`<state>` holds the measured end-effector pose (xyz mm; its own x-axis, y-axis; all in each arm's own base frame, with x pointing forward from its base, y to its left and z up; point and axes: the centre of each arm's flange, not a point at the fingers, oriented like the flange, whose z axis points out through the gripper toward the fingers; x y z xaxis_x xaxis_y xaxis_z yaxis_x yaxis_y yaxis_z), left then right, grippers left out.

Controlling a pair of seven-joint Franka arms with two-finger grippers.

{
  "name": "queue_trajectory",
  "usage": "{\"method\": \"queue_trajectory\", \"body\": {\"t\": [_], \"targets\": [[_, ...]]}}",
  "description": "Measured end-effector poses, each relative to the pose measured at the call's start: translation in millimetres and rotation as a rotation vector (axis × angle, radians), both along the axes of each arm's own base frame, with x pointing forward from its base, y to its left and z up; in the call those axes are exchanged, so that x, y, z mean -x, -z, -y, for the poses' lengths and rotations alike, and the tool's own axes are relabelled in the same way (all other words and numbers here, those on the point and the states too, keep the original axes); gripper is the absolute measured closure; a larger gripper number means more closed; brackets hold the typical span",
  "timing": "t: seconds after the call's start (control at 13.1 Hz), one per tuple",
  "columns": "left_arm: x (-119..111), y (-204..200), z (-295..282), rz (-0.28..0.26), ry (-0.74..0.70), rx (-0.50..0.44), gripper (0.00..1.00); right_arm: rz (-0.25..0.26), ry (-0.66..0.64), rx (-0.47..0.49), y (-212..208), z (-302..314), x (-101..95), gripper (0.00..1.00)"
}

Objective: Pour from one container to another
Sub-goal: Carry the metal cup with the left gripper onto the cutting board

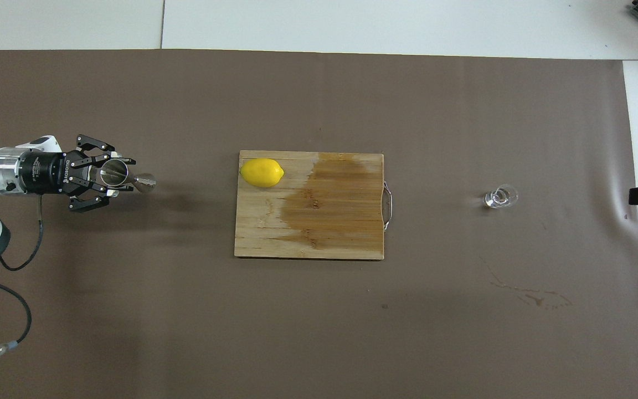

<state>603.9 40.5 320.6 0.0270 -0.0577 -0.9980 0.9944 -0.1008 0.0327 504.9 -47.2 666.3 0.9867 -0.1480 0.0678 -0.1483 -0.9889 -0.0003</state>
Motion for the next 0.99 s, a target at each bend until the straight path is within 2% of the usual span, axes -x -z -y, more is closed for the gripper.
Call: {"method": "queue_trajectory", "body": {"t": [0.23,0.46,0.99], "targets": [[-2.6,-10.3,41.2,0.011,-0.008,-0.007,0.53,0.0,0.0,0.0,0.0,0.0,0.0,0.0],[1.3,-18.4,108.7,0.012,-0.004,-0.008,0.53,0.0,0.0,0.0,0.0,0.0,0.0,0.0],[41.8,-16.6,258.2,-0.031,-0.035,-0.053,0.53,0.0,0.0,0.0,0.0,0.0,0.0,0.0]]}}
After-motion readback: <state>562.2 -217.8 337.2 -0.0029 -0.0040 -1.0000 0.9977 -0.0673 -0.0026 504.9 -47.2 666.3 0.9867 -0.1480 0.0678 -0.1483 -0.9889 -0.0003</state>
